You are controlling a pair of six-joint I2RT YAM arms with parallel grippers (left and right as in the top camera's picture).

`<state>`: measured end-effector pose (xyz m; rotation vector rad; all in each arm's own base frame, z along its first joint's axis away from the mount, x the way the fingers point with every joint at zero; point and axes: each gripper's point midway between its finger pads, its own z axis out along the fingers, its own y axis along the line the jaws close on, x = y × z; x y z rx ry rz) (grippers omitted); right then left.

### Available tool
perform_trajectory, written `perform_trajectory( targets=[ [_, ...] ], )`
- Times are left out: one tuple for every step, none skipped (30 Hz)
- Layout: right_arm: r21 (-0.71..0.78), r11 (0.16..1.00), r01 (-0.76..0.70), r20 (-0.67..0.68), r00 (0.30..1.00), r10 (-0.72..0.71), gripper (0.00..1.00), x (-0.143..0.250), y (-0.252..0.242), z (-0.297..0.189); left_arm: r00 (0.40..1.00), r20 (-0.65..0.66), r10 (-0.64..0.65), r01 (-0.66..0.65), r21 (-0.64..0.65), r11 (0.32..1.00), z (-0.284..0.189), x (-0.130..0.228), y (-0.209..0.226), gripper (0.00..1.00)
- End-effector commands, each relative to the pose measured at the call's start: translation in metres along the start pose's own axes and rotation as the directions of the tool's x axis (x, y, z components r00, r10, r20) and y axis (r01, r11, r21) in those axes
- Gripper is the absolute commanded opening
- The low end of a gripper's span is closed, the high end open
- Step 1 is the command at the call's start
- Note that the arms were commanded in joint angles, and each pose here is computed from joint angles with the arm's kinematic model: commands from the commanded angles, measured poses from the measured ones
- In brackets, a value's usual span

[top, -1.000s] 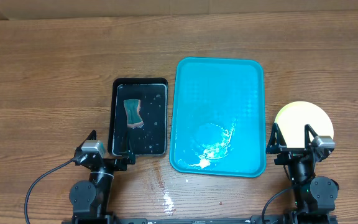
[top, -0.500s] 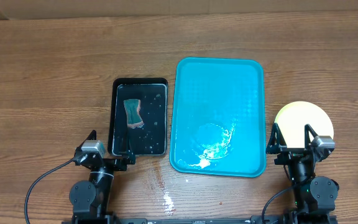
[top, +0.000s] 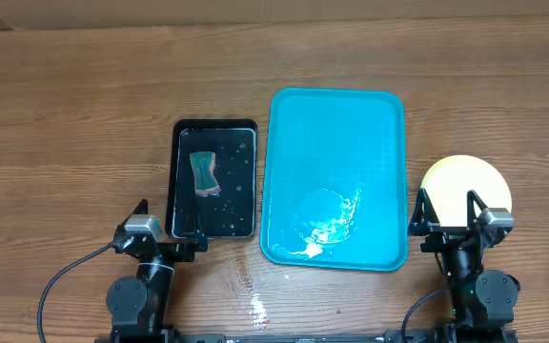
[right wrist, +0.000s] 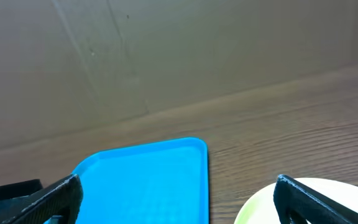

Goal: Clean dirty plates on tray and stack at the side

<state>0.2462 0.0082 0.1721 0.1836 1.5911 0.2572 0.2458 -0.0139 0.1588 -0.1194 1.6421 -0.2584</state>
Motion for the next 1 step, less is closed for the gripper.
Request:
perform_trajectory(
  targets=[
    [0.006,1.0,0.0,0.007,1.0,0.0,1.0,0.0012,-0.0016,0.0001,1.0,0.008,-0.003,0.004,-0.013,1.0,-0.0004,-0.0007,0.0027,1.0]
  ],
)
